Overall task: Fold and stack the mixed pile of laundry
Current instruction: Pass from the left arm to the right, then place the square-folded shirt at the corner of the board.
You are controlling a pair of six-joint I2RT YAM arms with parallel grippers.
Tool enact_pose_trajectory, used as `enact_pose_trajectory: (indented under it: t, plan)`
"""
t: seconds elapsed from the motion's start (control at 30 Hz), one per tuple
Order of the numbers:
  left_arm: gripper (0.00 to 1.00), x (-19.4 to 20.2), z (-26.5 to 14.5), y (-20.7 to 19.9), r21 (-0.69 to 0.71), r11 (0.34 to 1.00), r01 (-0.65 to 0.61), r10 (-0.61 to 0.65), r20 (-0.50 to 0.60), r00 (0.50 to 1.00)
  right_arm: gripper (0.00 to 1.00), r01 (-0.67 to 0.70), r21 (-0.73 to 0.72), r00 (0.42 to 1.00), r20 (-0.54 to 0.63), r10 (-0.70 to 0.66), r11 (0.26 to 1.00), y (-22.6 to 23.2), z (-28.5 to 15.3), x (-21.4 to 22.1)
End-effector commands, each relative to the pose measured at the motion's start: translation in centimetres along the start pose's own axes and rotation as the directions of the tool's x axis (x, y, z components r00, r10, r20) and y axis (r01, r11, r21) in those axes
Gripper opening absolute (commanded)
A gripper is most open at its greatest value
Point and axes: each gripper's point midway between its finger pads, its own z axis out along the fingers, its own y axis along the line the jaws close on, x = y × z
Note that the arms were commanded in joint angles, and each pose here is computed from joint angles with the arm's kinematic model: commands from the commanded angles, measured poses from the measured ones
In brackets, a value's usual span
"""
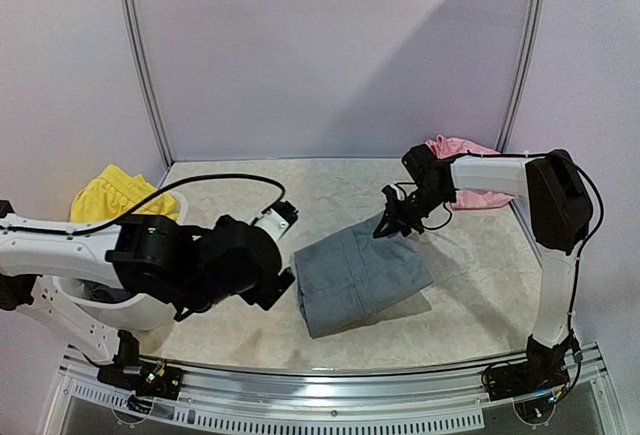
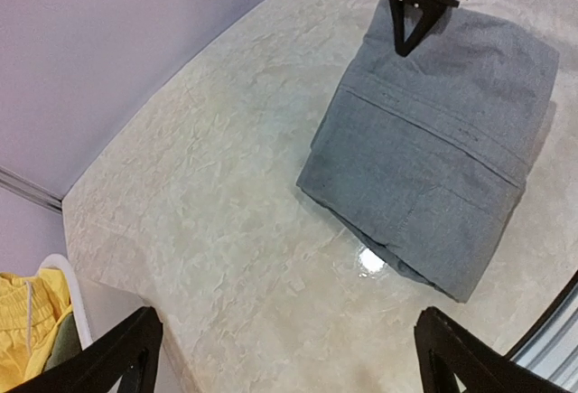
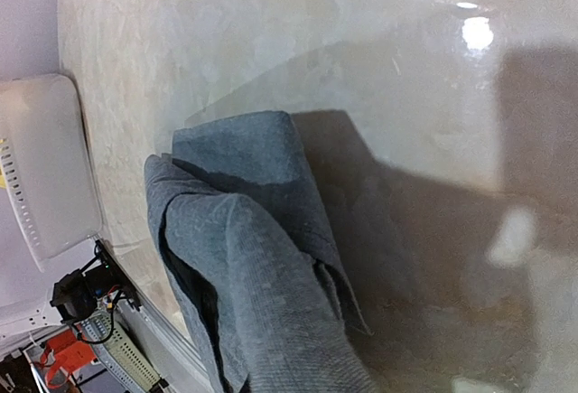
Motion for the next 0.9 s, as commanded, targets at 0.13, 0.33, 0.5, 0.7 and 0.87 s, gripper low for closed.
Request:
enact_pose_trajectory:
  t: [0.13, 0.33, 0.5, 0.7, 0.87]
  plan:
    - [1.0, 2.1, -1.9, 4.1, 0.083, 0.987, 0.138, -0.138, -0.004, 0.99, 0.0, -0.004, 0.156, 1.0, 0.001, 0.004, 0.988, -2.6, -0.9, -3.0]
    - [1.0, 2.1, -1.7, 6.2, 0.028, 0.988, 0.155, -0.154, -0.022, 0.988, 0.0, 0.009, 0.162, 0.997, 0.08, -0.022, 0.987, -3.3, -2.9, -7.3]
    - [1.0, 2.0, -0.5, 6.4, -0.037, 0.977, 0.21, -0.211, -0.033, 0.977, 0.0, 0.065, 0.163, 0.984, 0.154, -0.091, 0.984, -3.3, -5.1, -11.6]
    - [1.0, 1.3, 0.4, 4.9, -0.025, 0.975, 0.222, -0.223, -0.072, 0.972, 0.0, 0.085, 0.18, 0.969, 0.215, -0.124, 0.98, -4.3, -7.4, -15.2]
    - [1.0, 0.6, 1.0, 4.1, -0.011, 0.978, 0.207, -0.208, -0.071, 0.976, 0.0, 0.109, 0.221, 0.944, 0.284, -0.171, 0.969, -5.0, -9.9, -17.2]
